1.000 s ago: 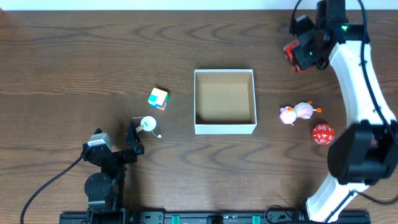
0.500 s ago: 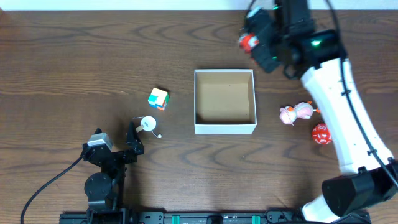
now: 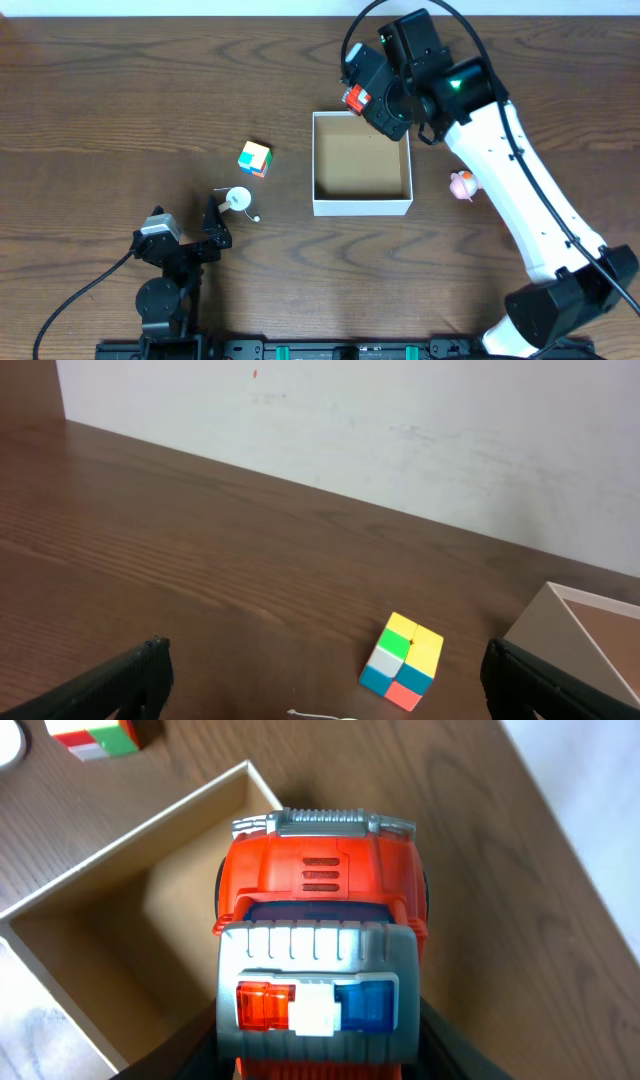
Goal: Pack container
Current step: 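Lift the fire truck and carry it over the white box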
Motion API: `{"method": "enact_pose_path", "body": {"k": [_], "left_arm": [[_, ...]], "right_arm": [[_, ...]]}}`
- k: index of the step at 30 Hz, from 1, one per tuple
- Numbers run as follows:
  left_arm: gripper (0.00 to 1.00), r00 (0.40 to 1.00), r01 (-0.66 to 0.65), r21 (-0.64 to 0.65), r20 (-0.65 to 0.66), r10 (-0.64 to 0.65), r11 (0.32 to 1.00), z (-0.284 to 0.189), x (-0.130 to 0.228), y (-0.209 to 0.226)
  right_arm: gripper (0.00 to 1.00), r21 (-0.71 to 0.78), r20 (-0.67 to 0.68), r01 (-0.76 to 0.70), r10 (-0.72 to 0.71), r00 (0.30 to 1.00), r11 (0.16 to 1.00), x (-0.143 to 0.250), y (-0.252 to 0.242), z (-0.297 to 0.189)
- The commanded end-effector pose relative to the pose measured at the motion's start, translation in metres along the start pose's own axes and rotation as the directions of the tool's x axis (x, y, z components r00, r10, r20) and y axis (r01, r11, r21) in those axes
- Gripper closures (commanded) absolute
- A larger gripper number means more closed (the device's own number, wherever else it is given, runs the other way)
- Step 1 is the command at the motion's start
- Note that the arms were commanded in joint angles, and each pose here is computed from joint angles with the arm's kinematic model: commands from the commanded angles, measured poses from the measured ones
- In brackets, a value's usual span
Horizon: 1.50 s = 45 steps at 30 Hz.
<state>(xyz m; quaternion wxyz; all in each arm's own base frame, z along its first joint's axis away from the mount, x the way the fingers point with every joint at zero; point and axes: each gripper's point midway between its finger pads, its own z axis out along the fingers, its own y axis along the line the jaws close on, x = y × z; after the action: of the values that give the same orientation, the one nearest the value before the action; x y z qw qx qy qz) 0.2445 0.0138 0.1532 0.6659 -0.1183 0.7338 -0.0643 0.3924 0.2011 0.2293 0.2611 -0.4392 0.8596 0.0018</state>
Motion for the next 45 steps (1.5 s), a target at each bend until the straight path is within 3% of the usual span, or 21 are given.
{"method": "enact_pose_path", "body": {"k": [1,16,38,45], "left_arm": [[0.02,0.999,0.008,-0.023,-0.045,-0.009,1.0,0.001,0.015,0.006],[0.02,0.999,0.008,-0.023,-0.045,-0.009,1.0,0.001,0.015,0.006],[0.02,0.999,0.008,-0.023,-0.045,-0.009,1.0,0.001,0.015,0.006],[0.02,0.999,0.008,-0.023,-0.045,-0.009,1.0,0.001,0.015,0.006]], "right_arm": [[0.78,-0.007,-0.018,-0.005,0.005,1.0,1.0,0.001,-0.003,0.01],[0.78,-0.09,-0.118,0.157,-0.167,0.979,0.984,0.025,0.007,0.028],[0.78,-0.23,-0.256,0.204,-0.261,0.931,0.952,0.058,0.023,0.107],[0.77,-0.282,-0.233,0.34,-0.408,0.883,0.897,0.064,0.022,0.122]]}}
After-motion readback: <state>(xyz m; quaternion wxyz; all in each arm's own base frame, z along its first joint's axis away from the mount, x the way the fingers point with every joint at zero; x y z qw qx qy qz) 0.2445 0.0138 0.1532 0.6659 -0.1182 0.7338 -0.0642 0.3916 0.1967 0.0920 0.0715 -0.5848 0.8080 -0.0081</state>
